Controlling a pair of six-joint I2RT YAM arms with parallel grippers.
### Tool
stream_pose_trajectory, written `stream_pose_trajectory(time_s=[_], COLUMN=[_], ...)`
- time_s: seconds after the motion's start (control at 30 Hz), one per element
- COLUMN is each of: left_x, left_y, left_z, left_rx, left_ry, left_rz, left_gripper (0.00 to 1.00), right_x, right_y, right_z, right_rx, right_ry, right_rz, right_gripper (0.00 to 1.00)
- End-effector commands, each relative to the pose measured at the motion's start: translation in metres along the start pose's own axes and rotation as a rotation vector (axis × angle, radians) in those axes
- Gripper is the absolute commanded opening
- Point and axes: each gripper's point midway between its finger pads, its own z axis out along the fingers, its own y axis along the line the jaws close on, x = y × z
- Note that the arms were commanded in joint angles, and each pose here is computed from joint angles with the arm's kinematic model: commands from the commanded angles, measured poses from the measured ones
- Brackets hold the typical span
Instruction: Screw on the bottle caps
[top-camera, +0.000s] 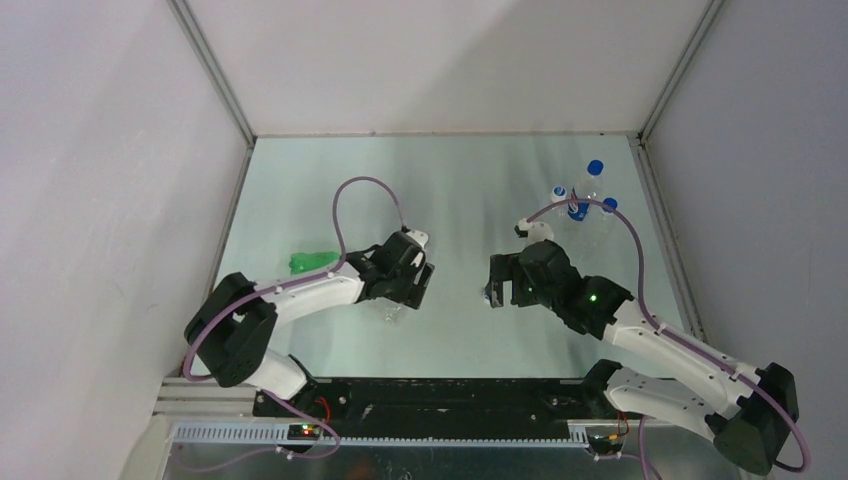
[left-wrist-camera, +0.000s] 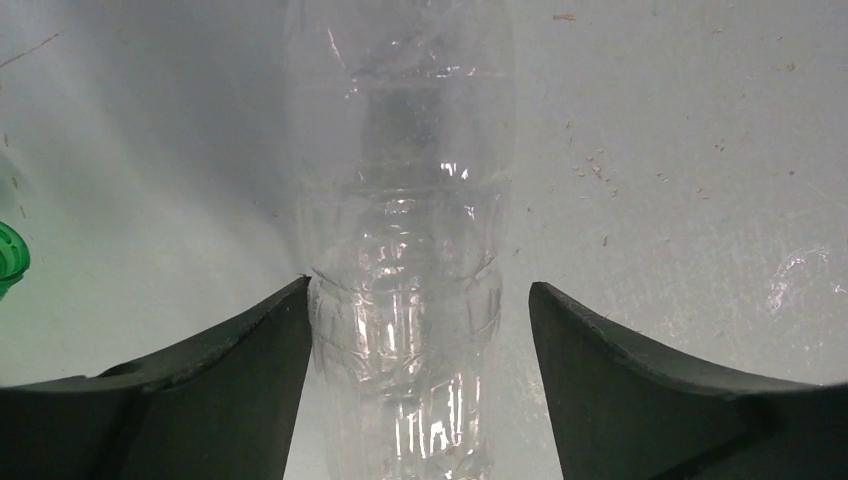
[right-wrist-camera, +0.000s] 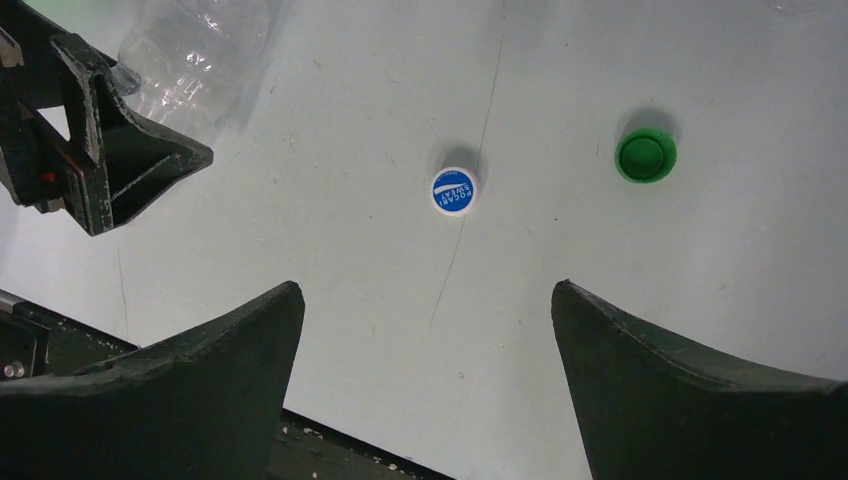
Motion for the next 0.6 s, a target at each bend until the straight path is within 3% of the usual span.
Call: stream_pose_trajectory(time_s=[0.0, 0.37, 0.57], left_x=[-0.011, 0.002, -0.003], left_y=[-0.004, -0.01, -0.016], left_z=[0.001, 0.01, 0.004], left_rx=[-0.02, -0.05, -0.029], left_ry=[-0.061, -0.037, -0.081], left_rz=[0.007, 0.006, 0.012], left_gripper=[0.82, 0.71, 0.62], right_x=[-0.01, 0.003, 0.013], right_y=[0.008, 0.008, 0.008], right_z=[0.008, 0.028, 0.04], right_rx=[-0.018, 0.012, 0.032], right_ry=[-0.04, 0.03, 0.088], right_rz=[0.027, 0.016, 0.003], right_gripper=[0.95, 0.94, 0.93])
